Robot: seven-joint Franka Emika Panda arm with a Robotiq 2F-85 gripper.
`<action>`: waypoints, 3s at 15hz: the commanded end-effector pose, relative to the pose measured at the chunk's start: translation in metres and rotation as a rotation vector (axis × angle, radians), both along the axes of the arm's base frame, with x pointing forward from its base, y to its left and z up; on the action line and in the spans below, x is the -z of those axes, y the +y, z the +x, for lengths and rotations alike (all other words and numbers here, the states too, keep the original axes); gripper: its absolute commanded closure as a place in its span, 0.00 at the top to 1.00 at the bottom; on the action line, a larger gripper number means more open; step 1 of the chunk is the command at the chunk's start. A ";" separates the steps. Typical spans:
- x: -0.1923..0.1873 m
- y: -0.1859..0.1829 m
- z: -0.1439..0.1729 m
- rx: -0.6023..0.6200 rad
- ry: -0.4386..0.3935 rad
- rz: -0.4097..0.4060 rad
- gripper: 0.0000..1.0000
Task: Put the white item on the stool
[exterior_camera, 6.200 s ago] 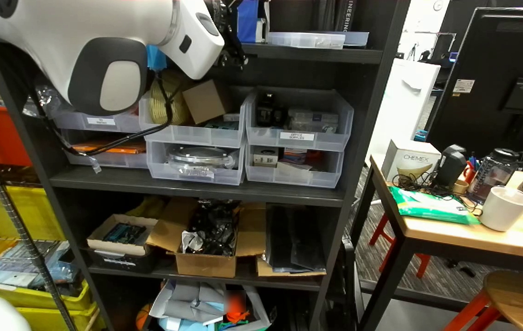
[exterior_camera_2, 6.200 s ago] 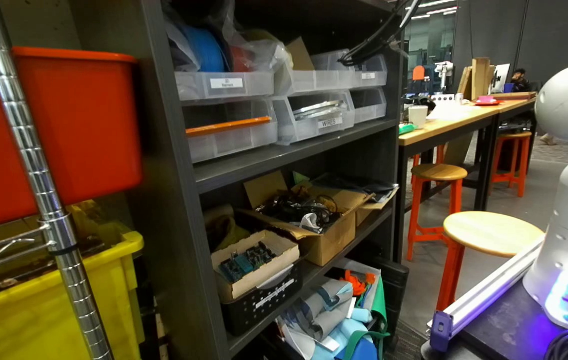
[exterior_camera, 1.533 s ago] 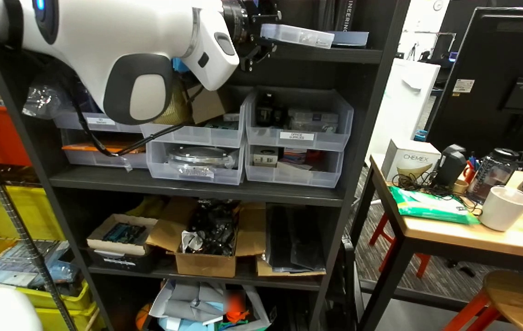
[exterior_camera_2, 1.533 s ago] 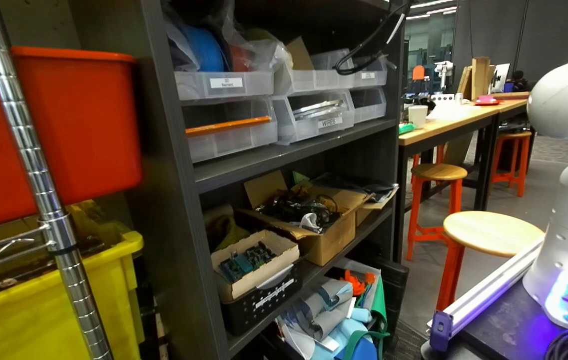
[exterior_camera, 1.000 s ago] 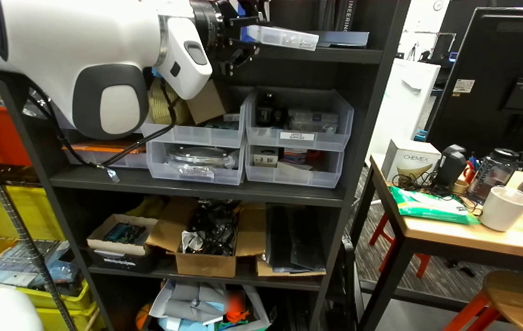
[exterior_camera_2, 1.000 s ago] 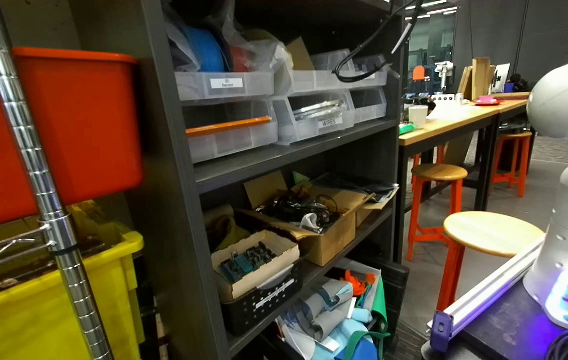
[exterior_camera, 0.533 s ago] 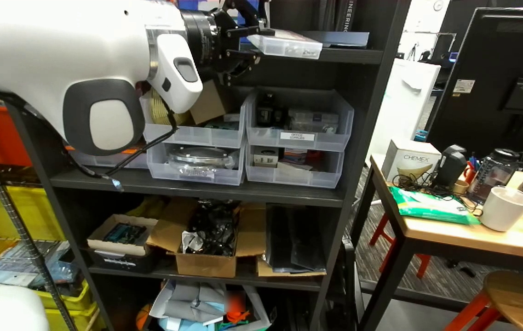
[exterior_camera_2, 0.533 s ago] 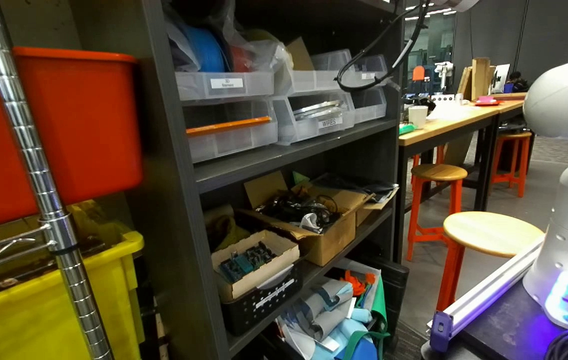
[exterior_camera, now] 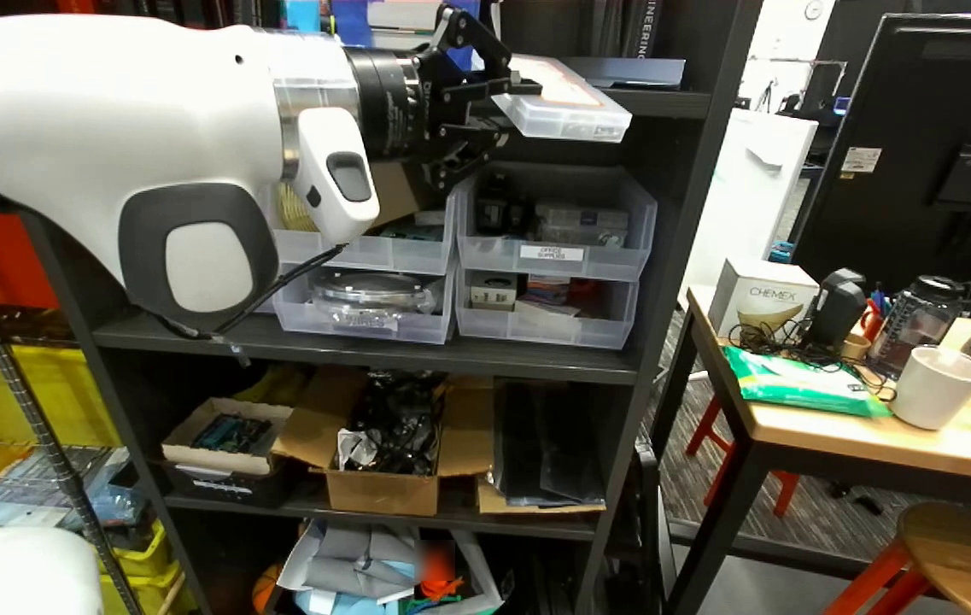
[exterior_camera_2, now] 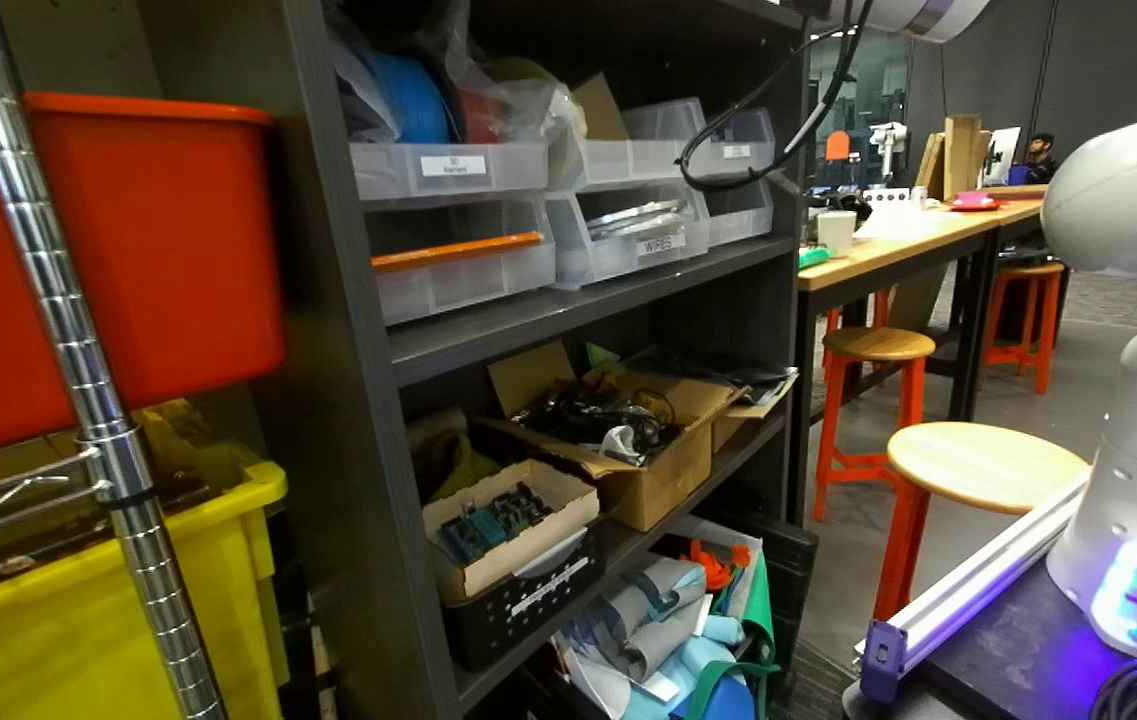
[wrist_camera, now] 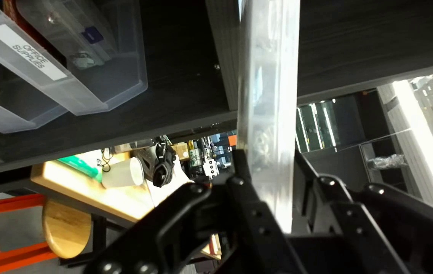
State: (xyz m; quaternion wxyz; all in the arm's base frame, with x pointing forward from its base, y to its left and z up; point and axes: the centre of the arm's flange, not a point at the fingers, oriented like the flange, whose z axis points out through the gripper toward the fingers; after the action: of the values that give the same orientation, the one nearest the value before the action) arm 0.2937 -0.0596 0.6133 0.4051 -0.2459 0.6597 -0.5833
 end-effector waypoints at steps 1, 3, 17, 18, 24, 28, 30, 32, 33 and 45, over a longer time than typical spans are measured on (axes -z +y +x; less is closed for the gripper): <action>0.032 -0.012 -0.003 0.043 -0.056 0.024 0.07; 0.034 -0.011 -0.004 0.059 -0.072 0.031 0.07; 0.064 -0.051 -0.006 0.204 -0.102 0.196 0.07; 0.068 -0.056 -0.005 0.219 -0.101 0.213 0.07; 0.109 -0.076 0.008 0.299 -0.045 0.313 0.07; 0.142 -0.088 0.015 0.361 0.006 0.381 0.07; 0.153 -0.094 0.019 0.384 0.026 0.402 0.07; 0.160 -0.099 0.022 0.404 0.036 0.423 0.07; 0.162 -0.102 0.023 0.411 0.041 0.434 0.07; 0.193 -0.162 0.081 0.503 0.177 0.533 0.07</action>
State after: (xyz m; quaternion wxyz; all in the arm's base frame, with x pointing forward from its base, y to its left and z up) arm 0.3407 -0.1936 0.4231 0.2509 -0.0233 0.8543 -0.4547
